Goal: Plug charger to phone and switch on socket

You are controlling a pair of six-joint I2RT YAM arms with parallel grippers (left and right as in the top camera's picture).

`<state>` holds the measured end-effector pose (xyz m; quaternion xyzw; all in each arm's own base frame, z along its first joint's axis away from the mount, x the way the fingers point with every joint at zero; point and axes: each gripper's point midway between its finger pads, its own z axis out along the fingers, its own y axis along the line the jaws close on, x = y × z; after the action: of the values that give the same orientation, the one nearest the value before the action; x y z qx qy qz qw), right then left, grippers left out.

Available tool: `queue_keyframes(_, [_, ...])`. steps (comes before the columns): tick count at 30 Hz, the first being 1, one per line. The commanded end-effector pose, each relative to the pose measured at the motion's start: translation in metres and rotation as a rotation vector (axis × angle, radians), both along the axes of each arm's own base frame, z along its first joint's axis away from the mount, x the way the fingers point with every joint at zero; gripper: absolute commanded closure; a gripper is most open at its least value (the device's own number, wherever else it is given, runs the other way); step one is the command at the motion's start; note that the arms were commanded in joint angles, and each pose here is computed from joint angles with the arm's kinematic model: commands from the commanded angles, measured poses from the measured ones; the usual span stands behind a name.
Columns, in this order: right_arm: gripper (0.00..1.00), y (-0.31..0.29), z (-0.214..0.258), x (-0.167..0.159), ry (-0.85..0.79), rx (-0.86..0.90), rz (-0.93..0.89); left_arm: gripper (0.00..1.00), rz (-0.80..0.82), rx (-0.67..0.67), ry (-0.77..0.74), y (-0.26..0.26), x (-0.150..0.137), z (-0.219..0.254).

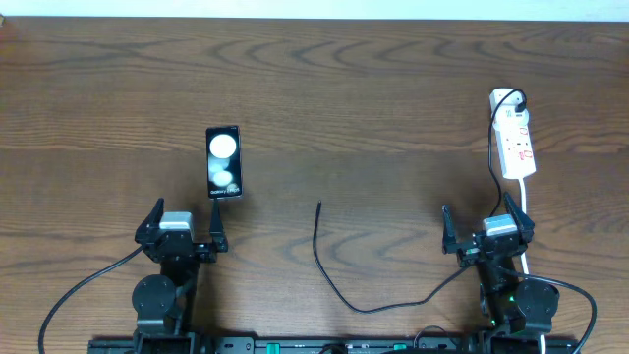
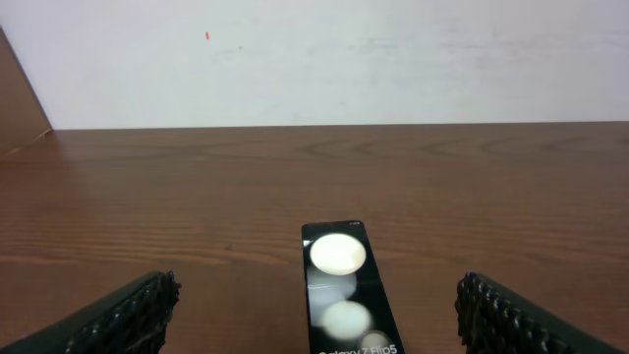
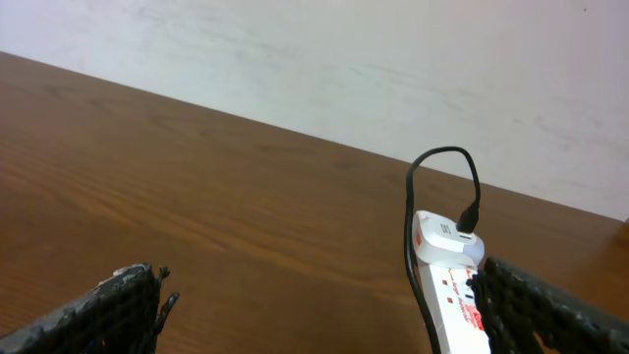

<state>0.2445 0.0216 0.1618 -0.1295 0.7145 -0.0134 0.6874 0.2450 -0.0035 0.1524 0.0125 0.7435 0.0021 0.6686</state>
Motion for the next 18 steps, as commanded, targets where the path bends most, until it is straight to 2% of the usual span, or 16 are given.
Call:
queue_keyframes(1, [0.01,-0.0001,-0.0007,-0.0002,0.001,-0.003,-0.003,0.08,0.02,0.021,0.046,0.0042,-0.0009,-0.0152])
queue_keyframes(18, [0.01,-0.0001,-0.0007,-0.0002,0.001,-0.003,-0.003,0.08,0.01,0.003,0.04,0.0021,-0.0008,-0.0133])
